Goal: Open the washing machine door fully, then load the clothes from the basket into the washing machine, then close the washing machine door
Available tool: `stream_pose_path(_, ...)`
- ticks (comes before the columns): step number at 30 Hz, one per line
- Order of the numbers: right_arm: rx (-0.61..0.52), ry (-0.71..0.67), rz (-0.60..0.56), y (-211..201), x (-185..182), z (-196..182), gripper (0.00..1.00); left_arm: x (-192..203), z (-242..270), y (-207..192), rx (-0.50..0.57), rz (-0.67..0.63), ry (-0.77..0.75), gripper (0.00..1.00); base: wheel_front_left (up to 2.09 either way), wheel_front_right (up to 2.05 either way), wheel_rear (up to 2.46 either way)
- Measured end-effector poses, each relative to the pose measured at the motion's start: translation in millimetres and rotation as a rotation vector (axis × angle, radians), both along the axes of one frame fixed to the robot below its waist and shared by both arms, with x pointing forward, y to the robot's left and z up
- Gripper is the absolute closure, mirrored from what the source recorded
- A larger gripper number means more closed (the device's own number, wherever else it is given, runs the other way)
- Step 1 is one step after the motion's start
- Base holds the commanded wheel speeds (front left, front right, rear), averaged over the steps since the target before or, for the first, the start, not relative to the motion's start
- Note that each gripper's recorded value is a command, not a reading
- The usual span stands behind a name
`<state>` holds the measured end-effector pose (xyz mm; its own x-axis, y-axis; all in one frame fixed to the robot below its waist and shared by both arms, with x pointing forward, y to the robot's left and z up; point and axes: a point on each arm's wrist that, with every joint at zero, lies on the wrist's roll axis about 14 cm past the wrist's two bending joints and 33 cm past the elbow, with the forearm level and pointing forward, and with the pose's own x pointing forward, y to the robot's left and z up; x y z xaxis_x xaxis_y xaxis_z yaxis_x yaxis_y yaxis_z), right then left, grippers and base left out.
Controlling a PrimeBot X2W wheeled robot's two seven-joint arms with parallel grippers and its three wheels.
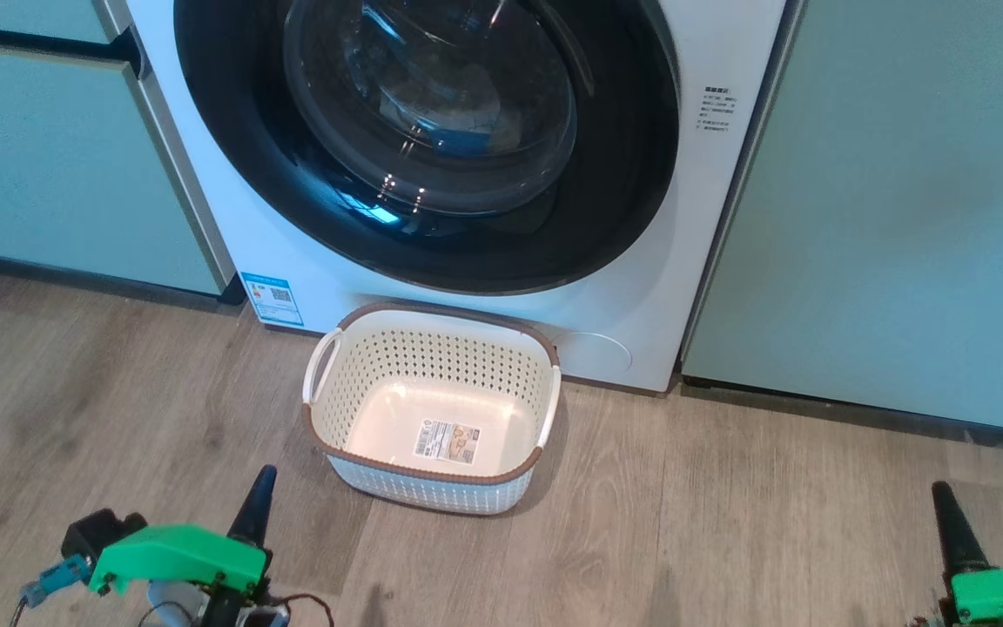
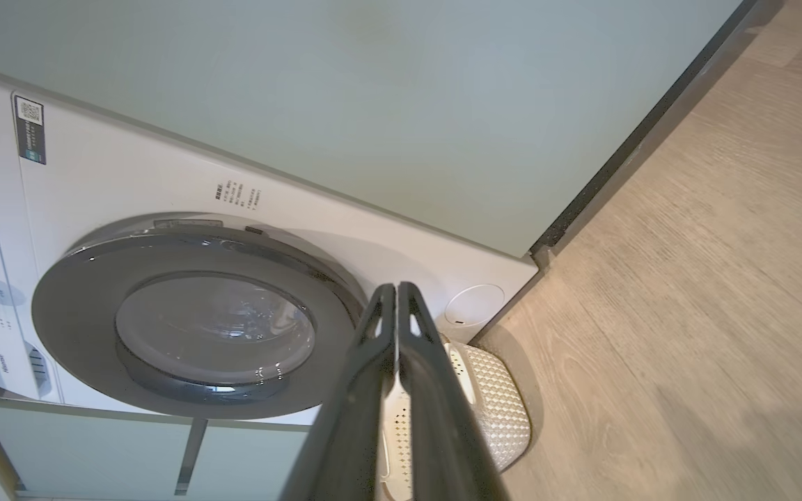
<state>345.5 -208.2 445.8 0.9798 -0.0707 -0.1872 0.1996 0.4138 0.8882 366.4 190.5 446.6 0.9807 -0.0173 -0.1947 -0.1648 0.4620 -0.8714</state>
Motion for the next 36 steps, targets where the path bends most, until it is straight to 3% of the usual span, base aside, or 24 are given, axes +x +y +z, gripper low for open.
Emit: stream_pose_path(36,0.352,-0.078,-0.025,0.6,18.5,19.0,1.0,4.6,20.0,-2.5,-0.386,0.054,-0.058,1.0,0.0,0.0,0.0)
